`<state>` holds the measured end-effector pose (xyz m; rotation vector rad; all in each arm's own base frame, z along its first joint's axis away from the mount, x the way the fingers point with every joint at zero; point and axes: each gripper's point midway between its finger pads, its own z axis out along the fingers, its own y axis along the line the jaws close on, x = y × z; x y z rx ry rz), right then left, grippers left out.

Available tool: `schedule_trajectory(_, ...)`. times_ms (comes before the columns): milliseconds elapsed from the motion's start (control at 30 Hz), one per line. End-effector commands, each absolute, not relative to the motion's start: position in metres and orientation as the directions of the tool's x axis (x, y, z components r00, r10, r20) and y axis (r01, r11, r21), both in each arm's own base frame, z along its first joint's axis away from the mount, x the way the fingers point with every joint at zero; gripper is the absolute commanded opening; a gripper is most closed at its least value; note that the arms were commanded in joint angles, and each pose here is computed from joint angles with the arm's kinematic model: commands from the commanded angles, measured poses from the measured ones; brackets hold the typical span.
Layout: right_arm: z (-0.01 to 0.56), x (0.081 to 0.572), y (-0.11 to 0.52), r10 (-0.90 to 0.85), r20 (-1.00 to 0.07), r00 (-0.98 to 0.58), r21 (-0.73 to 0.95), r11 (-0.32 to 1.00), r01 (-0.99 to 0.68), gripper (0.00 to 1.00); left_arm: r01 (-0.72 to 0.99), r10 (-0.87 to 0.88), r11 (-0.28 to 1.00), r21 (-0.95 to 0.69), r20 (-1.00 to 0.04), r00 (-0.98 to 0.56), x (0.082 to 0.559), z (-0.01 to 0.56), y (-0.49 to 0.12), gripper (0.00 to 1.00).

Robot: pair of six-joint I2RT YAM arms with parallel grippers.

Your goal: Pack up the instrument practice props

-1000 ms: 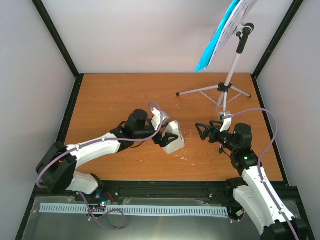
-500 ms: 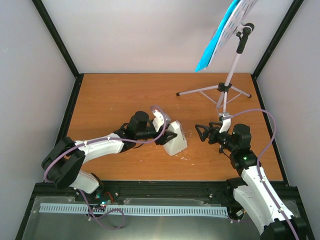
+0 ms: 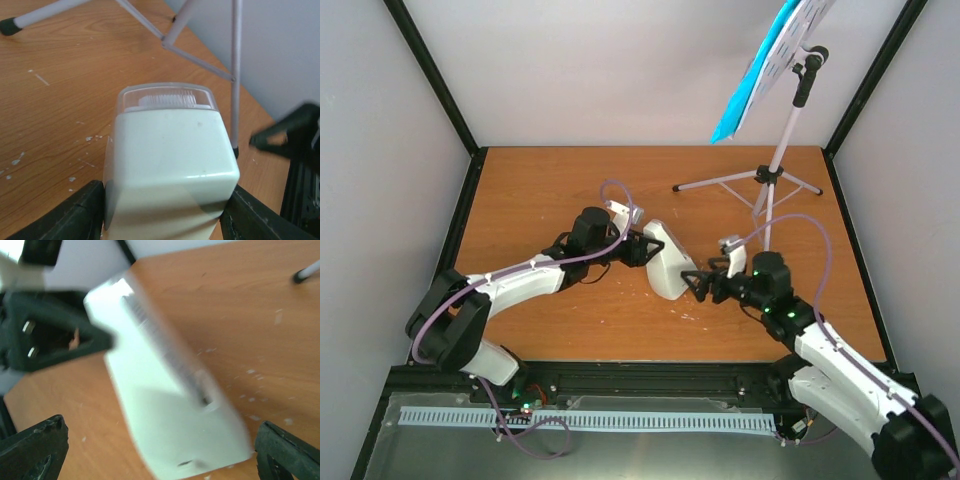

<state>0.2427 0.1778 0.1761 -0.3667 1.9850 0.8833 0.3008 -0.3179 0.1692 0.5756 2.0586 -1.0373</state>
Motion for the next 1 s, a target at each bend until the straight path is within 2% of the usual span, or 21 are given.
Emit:
schedule_trajectory(0, 0.139, 0.237, 0.196, -0.031, -0.828, -0.560, 0.343, 0.762, -0.550, 0.99, 0.573, -0.011, 0.617, -0.540, -0.734, -0.679, 0.320, 0.176, -0.312, 0.49)
schedule_trajectory(233, 0.102, 0.234, 0.216, -0.148, -0.810, -0.567, 0.249, 0.789, -0.562, 0.97, 0.556, -0.010, 0.628, -0.545, -0.720, -0.694, 0.324, 0.174, -0.313, 0.48)
schedule_trajectory(767, 0.081, 0.253, 0.232, -0.253, -0.830, -0.497, 0.102, 0.807, -0.582, 0.97, 0.557, -0.002, 0.634, -0.536, -0.722, -0.692, 0.324, 0.175, -0.313, 0.47)
schedule_trajectory(867, 0.079, 0.255, 0.235, -0.260, -0.833, -0.488, 0.092, 0.805, -0.586, 0.96, 0.558, -0.001, 0.632, -0.538, -0.720, -0.694, 0.324, 0.175, -0.313, 0.47)
schedule_trajectory(967, 0.075, 0.258, 0.237, -0.270, -0.831, -0.486, 0.078, 0.809, -0.583, 0.88, 0.556, 0.000, 0.630, -0.542, -0.716, -0.698, 0.324, 0.173, -0.314, 0.47)
